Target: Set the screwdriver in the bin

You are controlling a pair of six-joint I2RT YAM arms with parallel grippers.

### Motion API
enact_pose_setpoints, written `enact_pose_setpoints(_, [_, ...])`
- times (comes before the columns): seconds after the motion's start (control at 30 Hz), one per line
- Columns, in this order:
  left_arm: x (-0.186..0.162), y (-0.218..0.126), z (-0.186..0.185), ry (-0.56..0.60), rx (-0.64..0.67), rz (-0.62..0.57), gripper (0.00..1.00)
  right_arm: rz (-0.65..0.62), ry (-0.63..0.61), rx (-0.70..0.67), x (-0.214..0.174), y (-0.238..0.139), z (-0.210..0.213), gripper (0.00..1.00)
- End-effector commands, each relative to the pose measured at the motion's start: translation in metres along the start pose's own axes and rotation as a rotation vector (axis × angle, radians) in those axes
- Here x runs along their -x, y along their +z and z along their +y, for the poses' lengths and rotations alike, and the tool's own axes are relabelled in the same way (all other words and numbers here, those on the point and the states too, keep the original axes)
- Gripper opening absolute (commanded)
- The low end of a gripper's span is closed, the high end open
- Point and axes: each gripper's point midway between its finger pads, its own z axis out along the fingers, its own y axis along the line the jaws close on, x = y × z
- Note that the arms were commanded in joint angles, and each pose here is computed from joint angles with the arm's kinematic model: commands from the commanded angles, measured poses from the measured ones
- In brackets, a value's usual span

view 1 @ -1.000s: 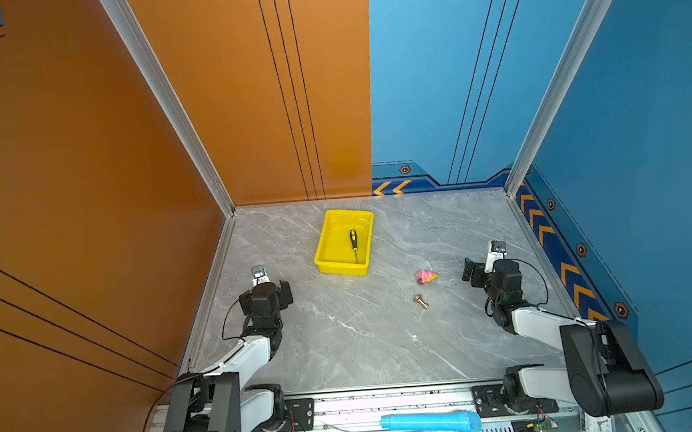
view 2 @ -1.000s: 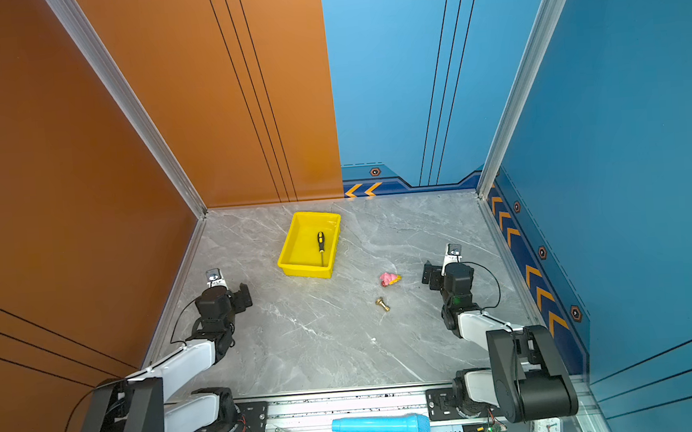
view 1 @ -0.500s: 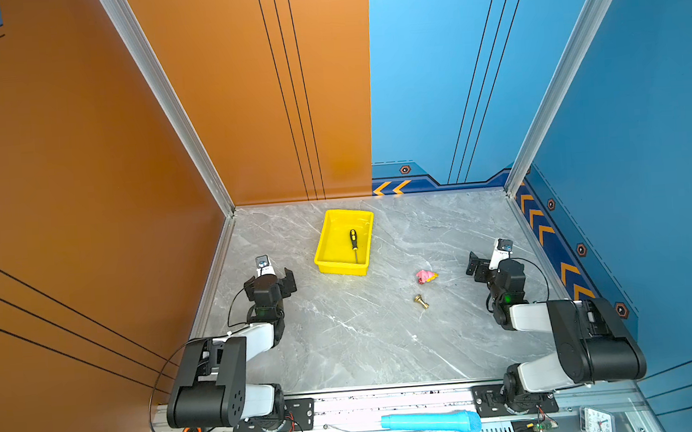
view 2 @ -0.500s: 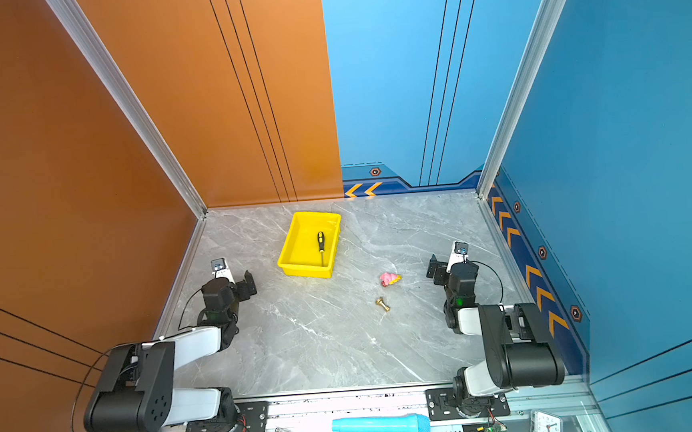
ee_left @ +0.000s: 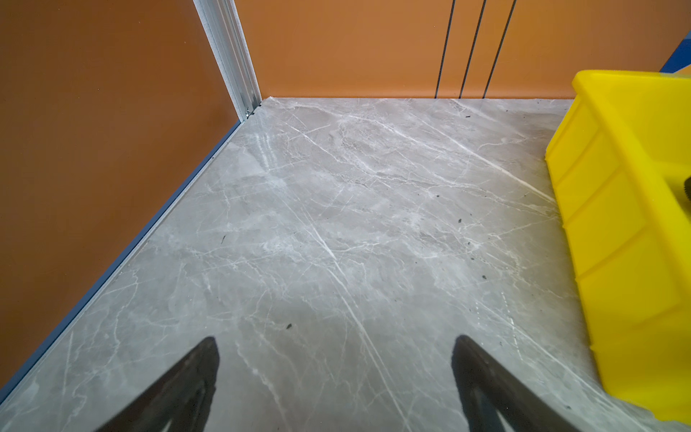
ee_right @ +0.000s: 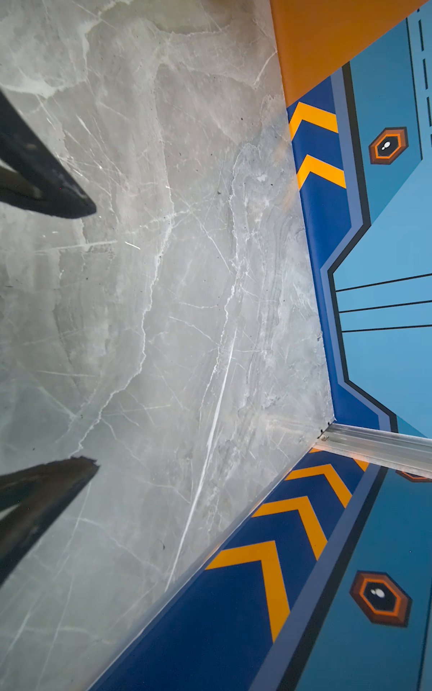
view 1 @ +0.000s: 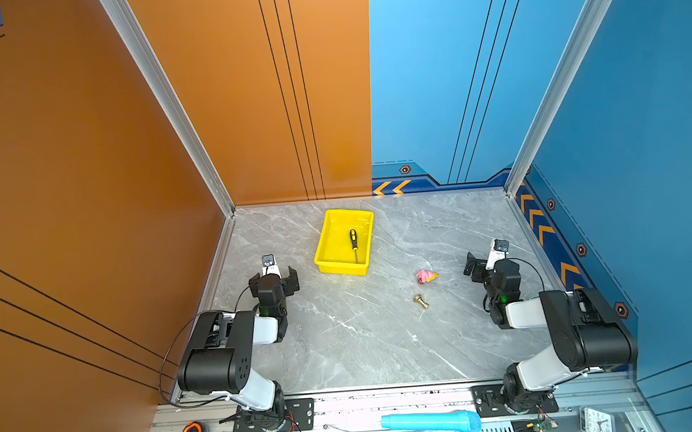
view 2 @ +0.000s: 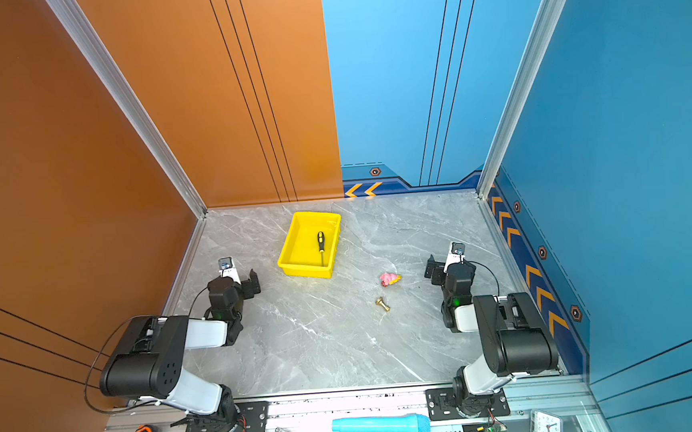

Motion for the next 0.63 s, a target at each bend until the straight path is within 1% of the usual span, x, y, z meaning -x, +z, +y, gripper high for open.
enact_pose_setpoints(0.0, [0.006,0.001,-0.002,0.006,-0.003,-0.026,0.98,-0.001,-0.026,-0.048,0.004,0.003,-0.003,1.00])
enact_pose_setpoints(0.3, [0.006,0.002,-0.005,0.021,-0.007,-0.020,0.98,-0.004,-0.033,-0.054,0.004,0.003,-0.003,1.00])
enact_pose_setpoints(0.43, [0.006,0.000,-0.013,0.051,-0.023,-0.023,0.98,-0.003,-0.039,-0.058,0.004,0.003,-0.002,1.00])
enact_pose_setpoints(0.6, [0.005,0.002,-0.013,0.040,-0.045,-0.011,0.98,-0.004,-0.048,-0.066,0.004,0.003,-0.001,1.00])
